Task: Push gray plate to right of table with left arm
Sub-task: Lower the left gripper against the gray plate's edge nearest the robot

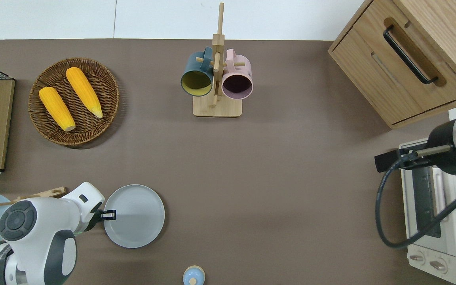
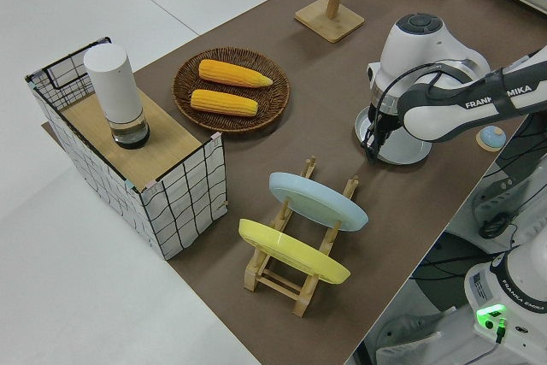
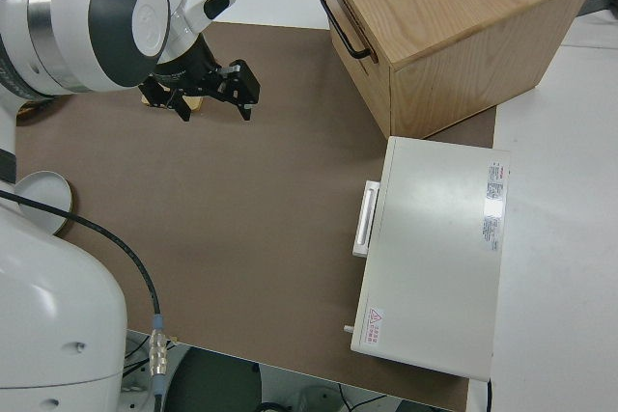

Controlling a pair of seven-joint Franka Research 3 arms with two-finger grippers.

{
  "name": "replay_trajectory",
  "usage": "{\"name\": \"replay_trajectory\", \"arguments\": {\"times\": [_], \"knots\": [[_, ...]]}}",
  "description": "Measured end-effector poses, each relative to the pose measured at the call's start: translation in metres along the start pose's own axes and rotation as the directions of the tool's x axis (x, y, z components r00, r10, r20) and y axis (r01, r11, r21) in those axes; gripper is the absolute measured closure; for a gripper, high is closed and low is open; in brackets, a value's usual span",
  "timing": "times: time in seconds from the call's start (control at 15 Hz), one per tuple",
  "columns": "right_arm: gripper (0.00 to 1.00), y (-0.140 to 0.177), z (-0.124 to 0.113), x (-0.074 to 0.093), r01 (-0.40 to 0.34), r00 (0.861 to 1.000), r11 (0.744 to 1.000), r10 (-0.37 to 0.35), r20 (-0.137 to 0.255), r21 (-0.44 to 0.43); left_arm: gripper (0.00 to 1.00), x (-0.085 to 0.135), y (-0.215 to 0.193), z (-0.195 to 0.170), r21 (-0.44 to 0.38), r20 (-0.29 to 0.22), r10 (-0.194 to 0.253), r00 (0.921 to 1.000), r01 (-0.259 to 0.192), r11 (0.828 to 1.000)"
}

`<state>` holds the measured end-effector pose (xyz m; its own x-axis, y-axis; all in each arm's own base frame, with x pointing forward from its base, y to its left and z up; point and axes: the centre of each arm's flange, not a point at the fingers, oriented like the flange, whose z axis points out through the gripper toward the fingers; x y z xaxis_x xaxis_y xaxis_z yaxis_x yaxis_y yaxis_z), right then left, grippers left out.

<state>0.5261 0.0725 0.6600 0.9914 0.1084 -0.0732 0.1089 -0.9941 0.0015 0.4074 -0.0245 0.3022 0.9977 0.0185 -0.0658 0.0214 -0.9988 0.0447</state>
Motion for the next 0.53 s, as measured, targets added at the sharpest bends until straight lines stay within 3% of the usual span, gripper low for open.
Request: {"name": "replay_trajectory", "arguments": {"times": [0.53], "knots": [[0.01, 0.0000, 0.0000, 0.0000, 0.000, 1.000, 1.000, 0.000, 0.000, 0.000, 0.96, -0.0002, 0.0002, -0.0002, -0.002, -0.001, -0.002, 1.0000, 0.002, 1.000]]}}
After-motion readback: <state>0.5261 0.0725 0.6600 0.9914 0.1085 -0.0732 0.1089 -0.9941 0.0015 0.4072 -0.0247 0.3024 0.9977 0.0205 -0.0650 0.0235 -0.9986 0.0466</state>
